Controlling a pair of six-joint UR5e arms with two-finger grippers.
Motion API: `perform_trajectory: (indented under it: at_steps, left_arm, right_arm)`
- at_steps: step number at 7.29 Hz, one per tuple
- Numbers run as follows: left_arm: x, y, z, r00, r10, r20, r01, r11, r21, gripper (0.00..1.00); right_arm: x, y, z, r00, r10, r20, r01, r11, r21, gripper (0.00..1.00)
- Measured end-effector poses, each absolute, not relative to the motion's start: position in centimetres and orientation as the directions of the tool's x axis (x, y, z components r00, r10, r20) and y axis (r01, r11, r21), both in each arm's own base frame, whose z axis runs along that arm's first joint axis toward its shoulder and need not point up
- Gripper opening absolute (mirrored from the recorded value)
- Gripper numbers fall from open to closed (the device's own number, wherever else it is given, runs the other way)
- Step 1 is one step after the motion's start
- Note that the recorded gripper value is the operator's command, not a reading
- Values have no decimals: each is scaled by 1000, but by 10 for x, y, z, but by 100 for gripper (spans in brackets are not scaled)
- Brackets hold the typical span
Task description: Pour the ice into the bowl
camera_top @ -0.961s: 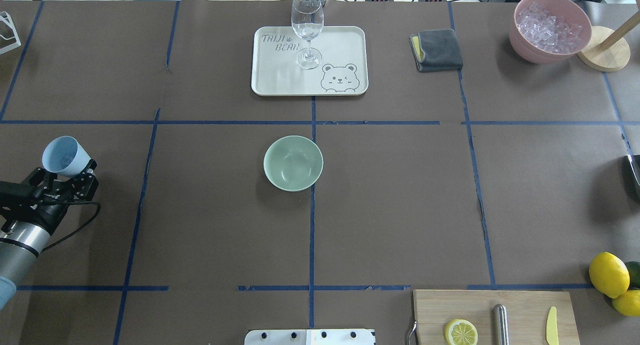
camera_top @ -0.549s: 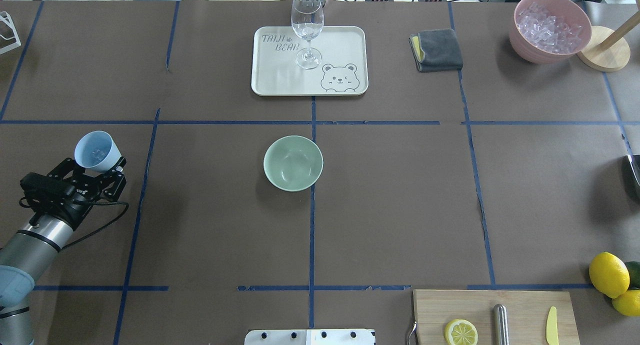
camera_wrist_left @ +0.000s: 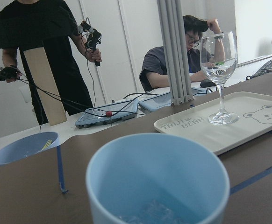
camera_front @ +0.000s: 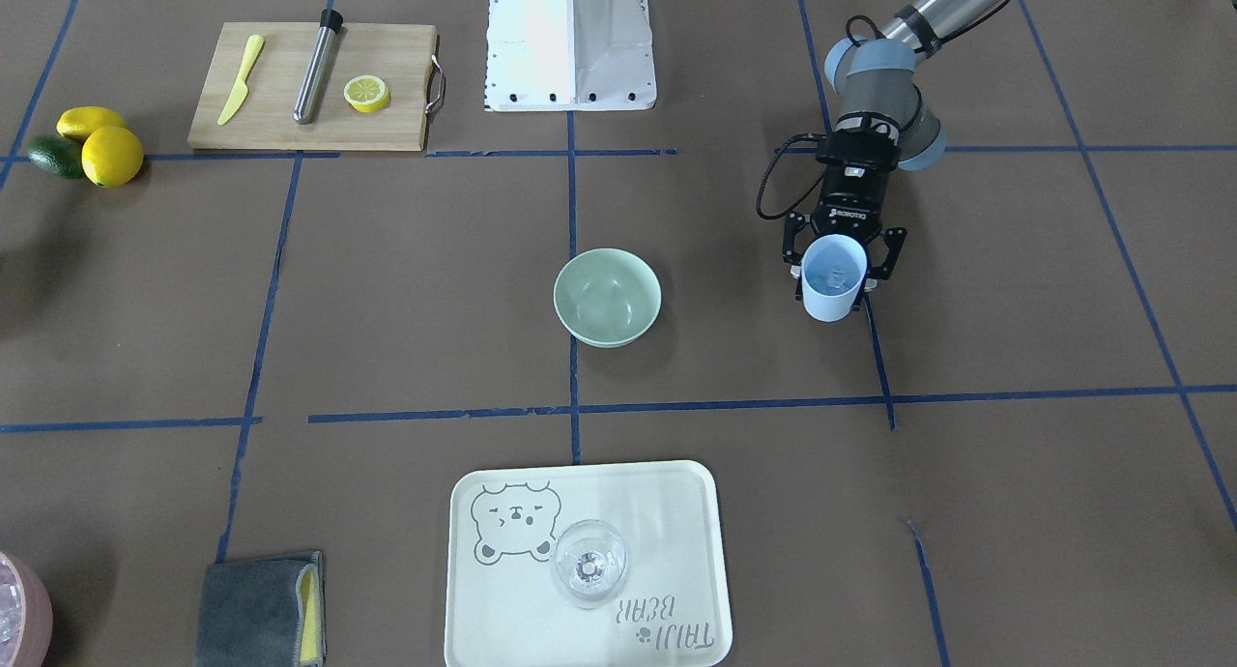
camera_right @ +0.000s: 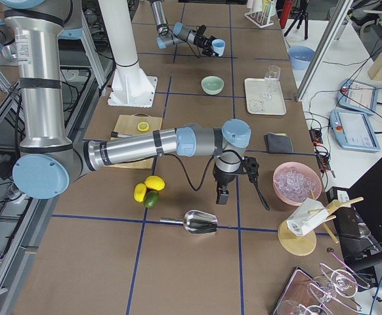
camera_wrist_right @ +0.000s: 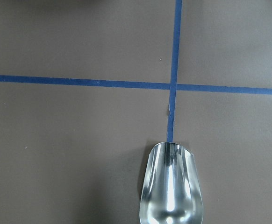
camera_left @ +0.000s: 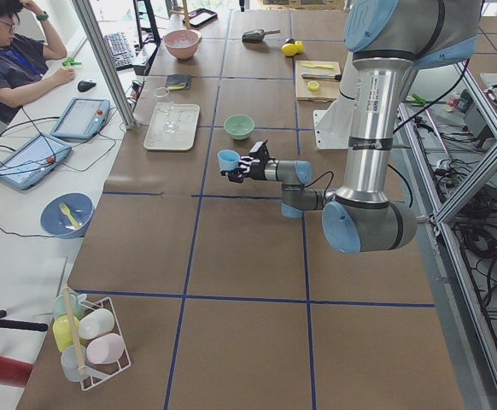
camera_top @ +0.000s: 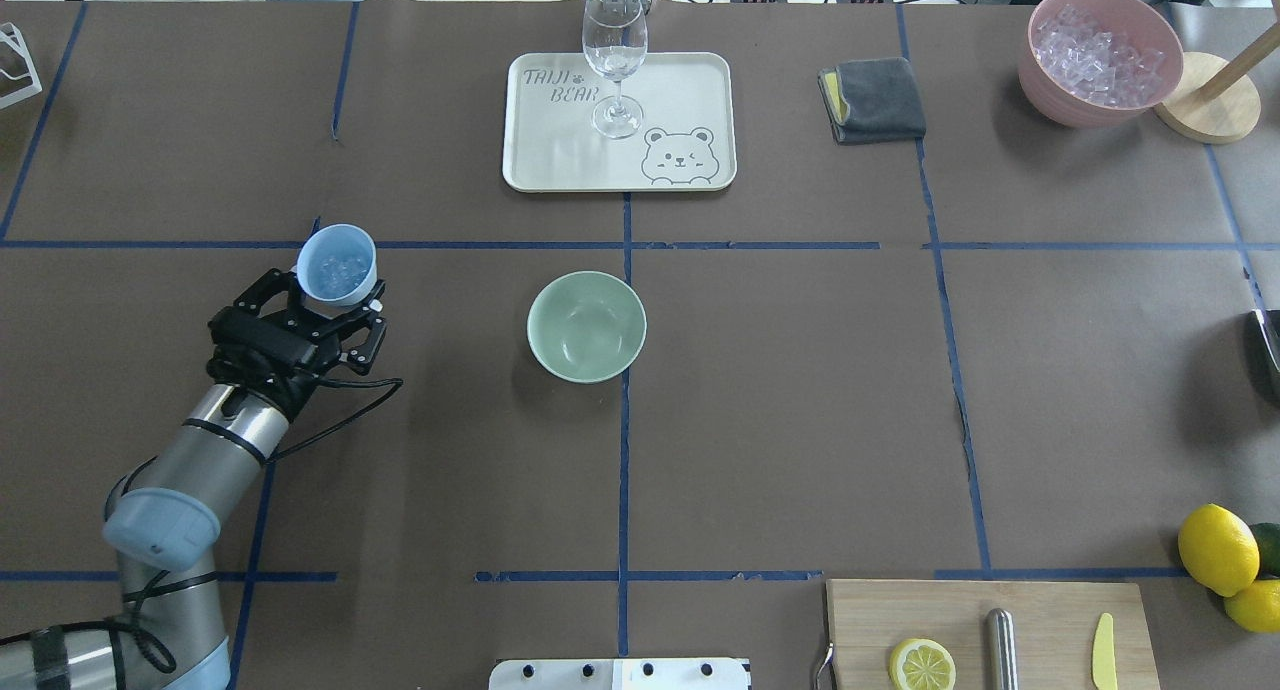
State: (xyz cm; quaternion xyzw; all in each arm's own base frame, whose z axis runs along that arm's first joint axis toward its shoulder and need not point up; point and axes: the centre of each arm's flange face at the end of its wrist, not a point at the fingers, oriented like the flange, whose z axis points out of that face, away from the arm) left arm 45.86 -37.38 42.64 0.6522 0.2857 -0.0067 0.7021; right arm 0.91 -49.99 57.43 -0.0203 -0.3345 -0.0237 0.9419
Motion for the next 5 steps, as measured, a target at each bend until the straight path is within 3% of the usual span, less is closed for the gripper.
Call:
perform_trajectory:
  at_steps: [3, 5]
  left_arm:
    - [516, -395, 346, 913, 305, -270, 237, 142, 961, 0]
    - [532, -398, 315, 951, 297, -87, 51, 128, 990, 0]
  right_arm:
    - [13, -499, 579, 777, -15, 630, 48, 998, -36, 100]
    - [13, -497, 583, 778, -7, 629, 45, 998, -44, 100]
